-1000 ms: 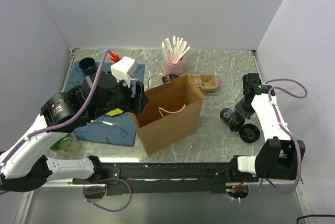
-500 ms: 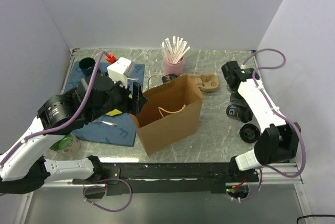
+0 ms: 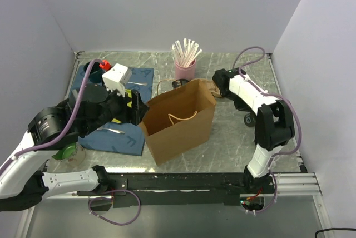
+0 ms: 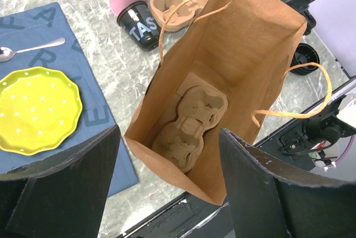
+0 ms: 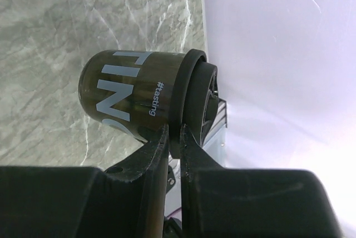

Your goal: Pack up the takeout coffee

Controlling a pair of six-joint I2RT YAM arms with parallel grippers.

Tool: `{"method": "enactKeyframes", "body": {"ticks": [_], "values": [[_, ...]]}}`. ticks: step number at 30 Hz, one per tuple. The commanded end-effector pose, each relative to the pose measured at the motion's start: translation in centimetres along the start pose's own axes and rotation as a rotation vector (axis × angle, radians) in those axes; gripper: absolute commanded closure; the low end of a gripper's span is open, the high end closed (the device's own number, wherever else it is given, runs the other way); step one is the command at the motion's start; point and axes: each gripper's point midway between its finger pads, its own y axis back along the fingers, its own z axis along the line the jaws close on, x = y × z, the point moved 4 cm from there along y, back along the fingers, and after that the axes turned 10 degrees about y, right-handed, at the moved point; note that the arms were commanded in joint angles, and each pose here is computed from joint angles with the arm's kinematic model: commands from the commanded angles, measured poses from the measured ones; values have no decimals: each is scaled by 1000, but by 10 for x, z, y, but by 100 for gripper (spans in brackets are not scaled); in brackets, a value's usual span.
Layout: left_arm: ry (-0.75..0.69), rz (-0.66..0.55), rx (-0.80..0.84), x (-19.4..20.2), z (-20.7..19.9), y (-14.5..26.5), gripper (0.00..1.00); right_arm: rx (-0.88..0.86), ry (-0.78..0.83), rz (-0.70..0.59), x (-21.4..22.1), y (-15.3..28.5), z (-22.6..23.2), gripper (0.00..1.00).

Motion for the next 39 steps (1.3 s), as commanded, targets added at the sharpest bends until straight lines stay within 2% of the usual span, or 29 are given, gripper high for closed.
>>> {"method": "enactKeyframes", "body": {"ticks": [1,7,12,22,23,26,32,36,39], "values": [[24,-42,-6,-6,4,9,23,88,77,32,5,1,-3,100],[28,-44,-17,-5,8,12,22,103,147,58,3,2,23,100],[26,-45,-20,-5,9,13,22,118,141,92,0,2,35,100],[8,-46,-20,-3,10,9,21,36,75,86,-2,16,48,76],[8,-49,-15,-4,9,10,21,2,57,81,-3,19,50,70],[-4,-49,-24,-6,9,9,21,-75,14,54,-6,27,50,60],[-27,-70,-115,-7,19,-2,20,-170,-25,33,-9,39,50,54],[-51,-100,-166,-15,22,-7,18,-289,-71,7,-15,57,48,53],[-38,-80,-185,-15,21,-17,20,-363,-136,-29,-22,73,36,53]]}}
